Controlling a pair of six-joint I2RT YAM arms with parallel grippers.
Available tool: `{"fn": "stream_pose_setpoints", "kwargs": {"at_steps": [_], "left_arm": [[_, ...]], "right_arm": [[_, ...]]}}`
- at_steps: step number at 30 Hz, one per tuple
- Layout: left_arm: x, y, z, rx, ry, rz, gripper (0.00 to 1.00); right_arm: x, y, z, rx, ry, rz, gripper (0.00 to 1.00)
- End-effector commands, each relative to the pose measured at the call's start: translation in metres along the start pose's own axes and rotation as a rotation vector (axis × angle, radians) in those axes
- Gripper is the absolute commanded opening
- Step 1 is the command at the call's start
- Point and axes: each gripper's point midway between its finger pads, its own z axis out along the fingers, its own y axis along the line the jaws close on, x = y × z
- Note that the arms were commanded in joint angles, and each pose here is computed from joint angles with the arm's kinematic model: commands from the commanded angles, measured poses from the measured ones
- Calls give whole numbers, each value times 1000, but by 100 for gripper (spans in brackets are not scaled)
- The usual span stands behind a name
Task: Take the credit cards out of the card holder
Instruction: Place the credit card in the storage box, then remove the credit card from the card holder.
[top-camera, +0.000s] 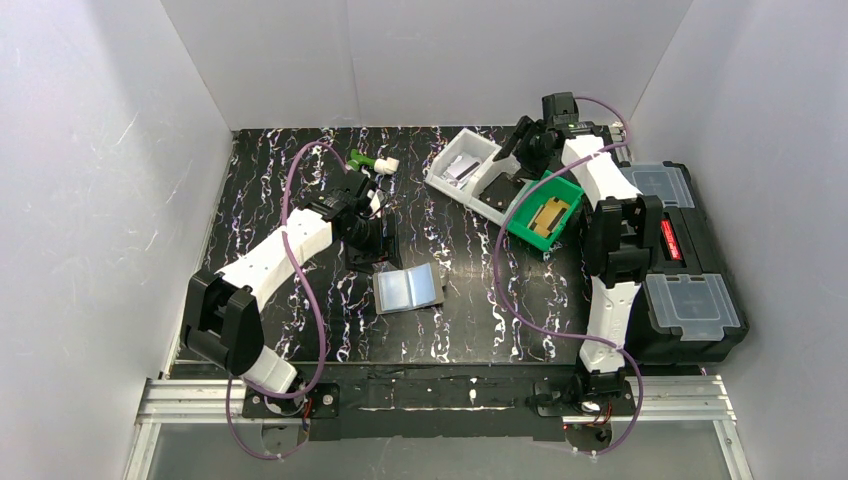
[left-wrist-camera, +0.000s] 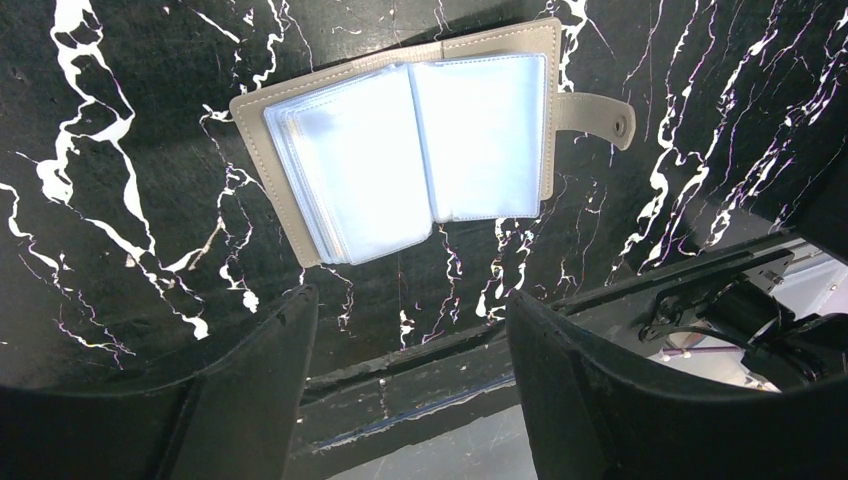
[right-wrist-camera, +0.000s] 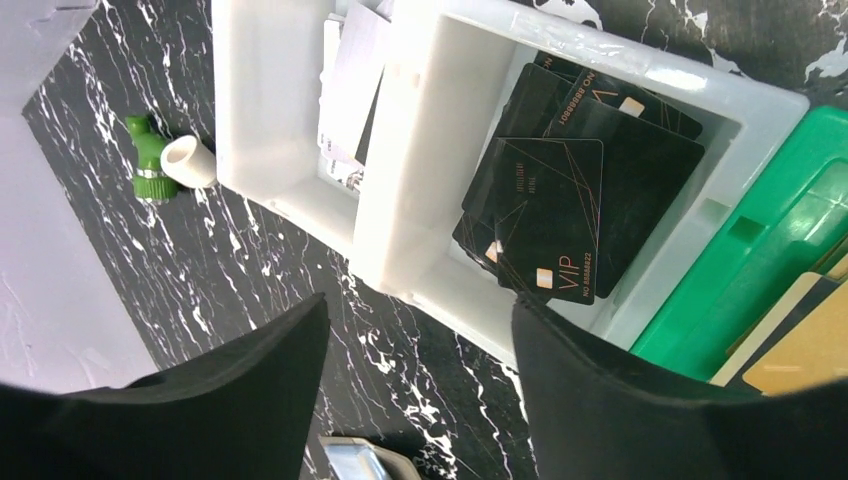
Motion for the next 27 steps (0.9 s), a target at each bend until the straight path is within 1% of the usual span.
{"fn": "stream_pose_setpoints", "kwargs": {"at_steps": [1,6,9,11,14,21,27], "left_arm": [[5,2,-11,2,-15,0,68],[4,6,-11,-22,-24,-11,68],[1,18,-11,-94,-43,-37,68],[1,28,-12,-139,-47,-63,69],[0,42,-13,-164,-69,-119,70],[4,64,-13,-180,-77,-205,70],[4,73,-13,-171,-78,-245,71]], "right_arm": [[-13,22,-33,-48,-41,-37,78],[6,31,-55,-62,-27,-64,82],[31,39,-64,-79,3,-94,81],[55,43,-68,-85,32,-120,81],[95,52,-75,-99,73,-172,80],[195,66,-80,-132,201,-273,78],[259,82,-81,-148,289,-364,77]]}}
